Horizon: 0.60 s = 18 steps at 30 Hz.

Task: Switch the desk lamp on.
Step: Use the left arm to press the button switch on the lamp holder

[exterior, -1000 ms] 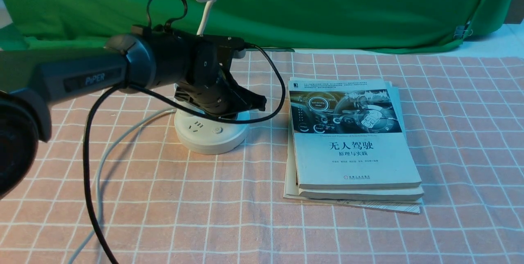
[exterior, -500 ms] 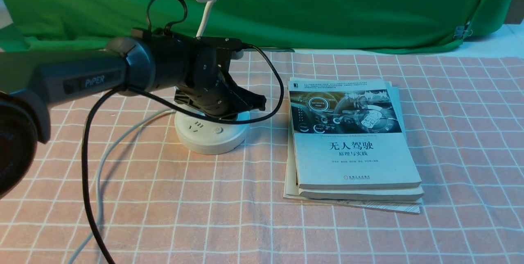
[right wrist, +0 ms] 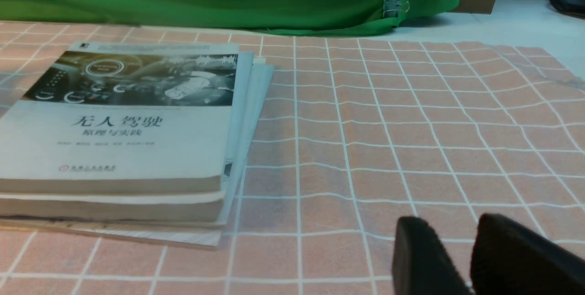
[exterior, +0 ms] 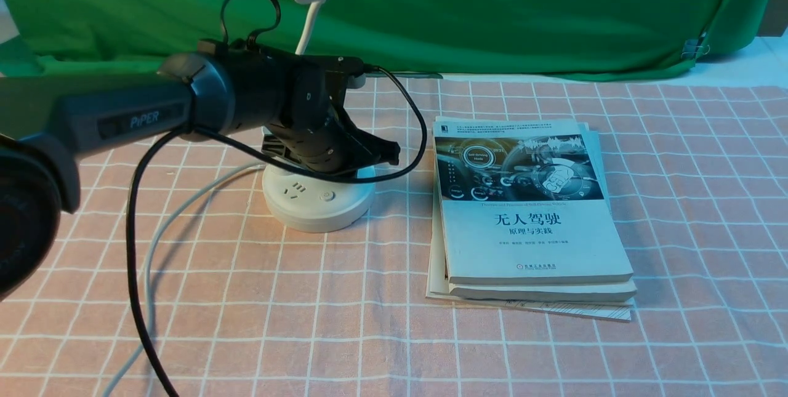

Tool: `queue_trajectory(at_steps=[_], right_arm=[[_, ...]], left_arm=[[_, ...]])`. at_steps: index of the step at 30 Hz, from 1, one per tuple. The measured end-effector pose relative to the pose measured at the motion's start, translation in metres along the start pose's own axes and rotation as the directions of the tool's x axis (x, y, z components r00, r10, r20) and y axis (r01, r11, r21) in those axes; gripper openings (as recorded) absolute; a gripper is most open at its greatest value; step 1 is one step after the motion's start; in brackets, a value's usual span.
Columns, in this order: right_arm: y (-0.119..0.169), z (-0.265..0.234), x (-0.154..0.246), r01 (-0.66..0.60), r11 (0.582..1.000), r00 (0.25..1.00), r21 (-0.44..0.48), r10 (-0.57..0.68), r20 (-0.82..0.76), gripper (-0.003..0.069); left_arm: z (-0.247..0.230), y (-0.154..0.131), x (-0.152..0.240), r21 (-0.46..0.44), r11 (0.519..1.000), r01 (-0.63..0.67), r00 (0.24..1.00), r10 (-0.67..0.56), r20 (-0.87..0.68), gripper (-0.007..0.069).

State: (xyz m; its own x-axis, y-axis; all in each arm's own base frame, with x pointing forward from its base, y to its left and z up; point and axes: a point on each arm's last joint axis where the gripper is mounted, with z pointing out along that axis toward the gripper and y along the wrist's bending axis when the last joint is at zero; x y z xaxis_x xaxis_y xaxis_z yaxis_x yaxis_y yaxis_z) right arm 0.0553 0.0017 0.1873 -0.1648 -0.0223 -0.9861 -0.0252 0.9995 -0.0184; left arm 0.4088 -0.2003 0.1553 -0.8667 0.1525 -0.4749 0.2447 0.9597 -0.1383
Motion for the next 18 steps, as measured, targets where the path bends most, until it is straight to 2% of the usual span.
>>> queue_trajectory(at_steps=[8, 14, 18], right_arm=[[0.0, 0.0, 0.0, 0.0, 1.0, 1.0, 0.0, 0.0, -0.001, 0.0239], [0.0, 0.0, 0.0, 0.0, 1.0, 1.0, 0.0, 0.0, -0.001, 0.0239], [0.0, 0.0, 0.0, 0.0, 1.0, 1.0, 0.0, 0.0, -0.001, 0.0239]], left_arm=[[-0.013, 0.0, -0.002, 0.01, 1.0, 0.0, 1.0, 0.0, 0.003, 0.0021], [-0.041, 0.003, 0.016, -0.023, 1.0, -0.018, 0.992, 0.015, -0.126, 0.0021], [-0.047, 0.005, 0.023, -0.042, 0.999, -0.031, 0.99, 0.025, -0.137, 0.0021]])
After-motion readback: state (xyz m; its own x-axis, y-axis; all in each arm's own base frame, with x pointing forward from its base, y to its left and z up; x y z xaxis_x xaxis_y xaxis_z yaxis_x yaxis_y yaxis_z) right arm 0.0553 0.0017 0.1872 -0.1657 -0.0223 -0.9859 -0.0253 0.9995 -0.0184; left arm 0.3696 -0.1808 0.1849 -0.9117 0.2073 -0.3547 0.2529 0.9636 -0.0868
